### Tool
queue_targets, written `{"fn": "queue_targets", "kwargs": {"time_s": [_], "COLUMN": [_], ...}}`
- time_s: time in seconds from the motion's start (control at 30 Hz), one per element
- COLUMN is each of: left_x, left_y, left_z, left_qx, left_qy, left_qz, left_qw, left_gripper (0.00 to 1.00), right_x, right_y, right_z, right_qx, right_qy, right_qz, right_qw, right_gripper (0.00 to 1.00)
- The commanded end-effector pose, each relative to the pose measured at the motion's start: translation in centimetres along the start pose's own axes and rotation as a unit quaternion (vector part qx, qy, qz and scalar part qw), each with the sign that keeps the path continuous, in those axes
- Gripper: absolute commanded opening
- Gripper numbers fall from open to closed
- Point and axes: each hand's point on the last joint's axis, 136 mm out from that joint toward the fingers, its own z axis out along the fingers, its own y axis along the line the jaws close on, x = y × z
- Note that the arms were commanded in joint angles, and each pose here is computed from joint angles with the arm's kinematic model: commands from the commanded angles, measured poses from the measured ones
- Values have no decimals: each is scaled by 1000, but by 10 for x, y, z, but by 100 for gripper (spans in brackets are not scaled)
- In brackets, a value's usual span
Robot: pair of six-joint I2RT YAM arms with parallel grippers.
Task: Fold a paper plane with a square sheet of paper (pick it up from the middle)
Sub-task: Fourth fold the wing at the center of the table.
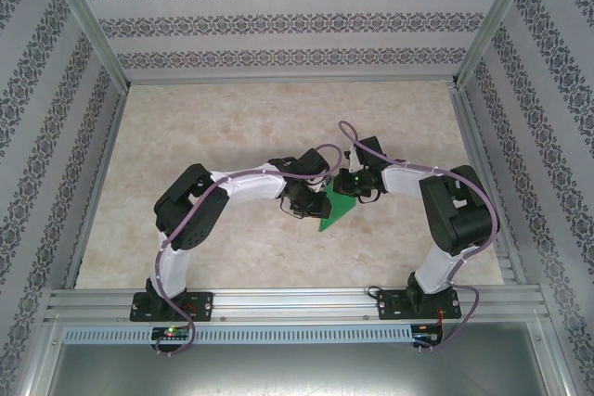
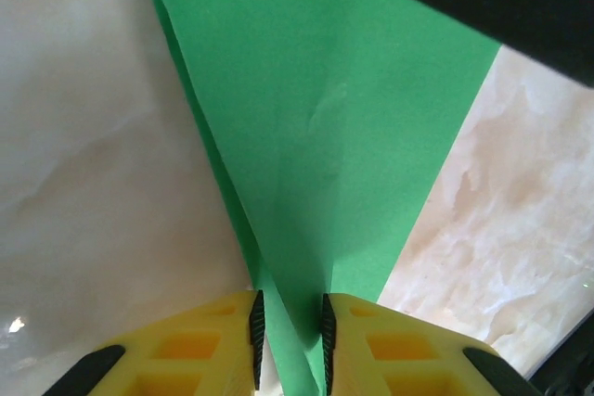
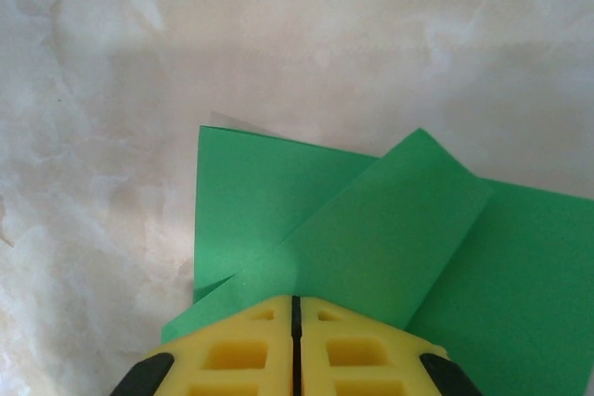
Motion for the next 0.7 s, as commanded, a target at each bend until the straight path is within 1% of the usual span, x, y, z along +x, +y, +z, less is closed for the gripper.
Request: {"fn": "queue_targets", "kwargs": {"time_s": [0.0, 0.67], "left_x": [8, 5], "left_y": [10, 21], "left_z": [7, 9], "left_qx": [-19, -54], "left_qy": [16, 22], "left_qz": [5, 12], "left_qw": [1000, 998], "left_gripper": [26, 18], "right_x": [29, 31], "right_y": [-27, -30], "right_z": [8, 9], "right_qx": [39, 43], "right_qy": [43, 48], "right_qz": [23, 18], "right_qw": [998, 998], "right_gripper": [9, 8]}}
